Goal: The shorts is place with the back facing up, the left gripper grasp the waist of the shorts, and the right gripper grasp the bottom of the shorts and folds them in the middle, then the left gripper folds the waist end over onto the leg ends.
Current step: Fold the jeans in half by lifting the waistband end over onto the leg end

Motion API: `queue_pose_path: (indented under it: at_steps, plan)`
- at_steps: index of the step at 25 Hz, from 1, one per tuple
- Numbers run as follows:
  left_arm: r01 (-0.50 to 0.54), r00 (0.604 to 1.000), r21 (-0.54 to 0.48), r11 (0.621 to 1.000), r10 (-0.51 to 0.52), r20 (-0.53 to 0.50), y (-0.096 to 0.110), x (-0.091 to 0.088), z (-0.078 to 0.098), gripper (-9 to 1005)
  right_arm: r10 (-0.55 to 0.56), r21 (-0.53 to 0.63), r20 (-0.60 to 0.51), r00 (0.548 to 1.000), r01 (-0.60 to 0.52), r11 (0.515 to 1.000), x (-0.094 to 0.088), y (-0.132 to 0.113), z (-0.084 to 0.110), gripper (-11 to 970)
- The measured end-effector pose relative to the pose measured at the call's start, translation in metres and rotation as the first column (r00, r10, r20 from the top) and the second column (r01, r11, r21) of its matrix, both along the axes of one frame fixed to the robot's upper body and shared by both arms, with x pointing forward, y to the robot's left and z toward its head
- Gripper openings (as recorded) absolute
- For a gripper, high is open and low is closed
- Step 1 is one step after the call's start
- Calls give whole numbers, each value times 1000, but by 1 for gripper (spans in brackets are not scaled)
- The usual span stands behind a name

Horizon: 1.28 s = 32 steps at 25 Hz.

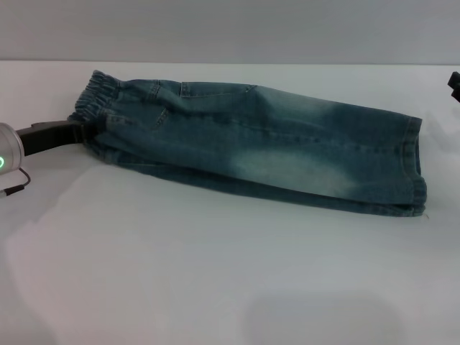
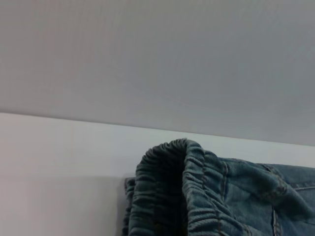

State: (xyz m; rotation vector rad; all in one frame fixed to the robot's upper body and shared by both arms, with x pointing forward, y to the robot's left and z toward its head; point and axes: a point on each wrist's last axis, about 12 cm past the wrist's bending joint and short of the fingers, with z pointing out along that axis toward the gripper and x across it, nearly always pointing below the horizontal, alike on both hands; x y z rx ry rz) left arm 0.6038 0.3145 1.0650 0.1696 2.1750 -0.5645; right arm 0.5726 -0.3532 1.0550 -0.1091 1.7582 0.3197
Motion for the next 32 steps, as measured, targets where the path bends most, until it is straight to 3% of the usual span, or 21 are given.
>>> queue_pose_path:
  at_steps: [32]
  plan:
    - [21, 1000, 3, 1000, -21, 5, -2, 0, 1, 120, 3, 6, -4, 1000, -3, 1000, 0, 2, -1, 558]
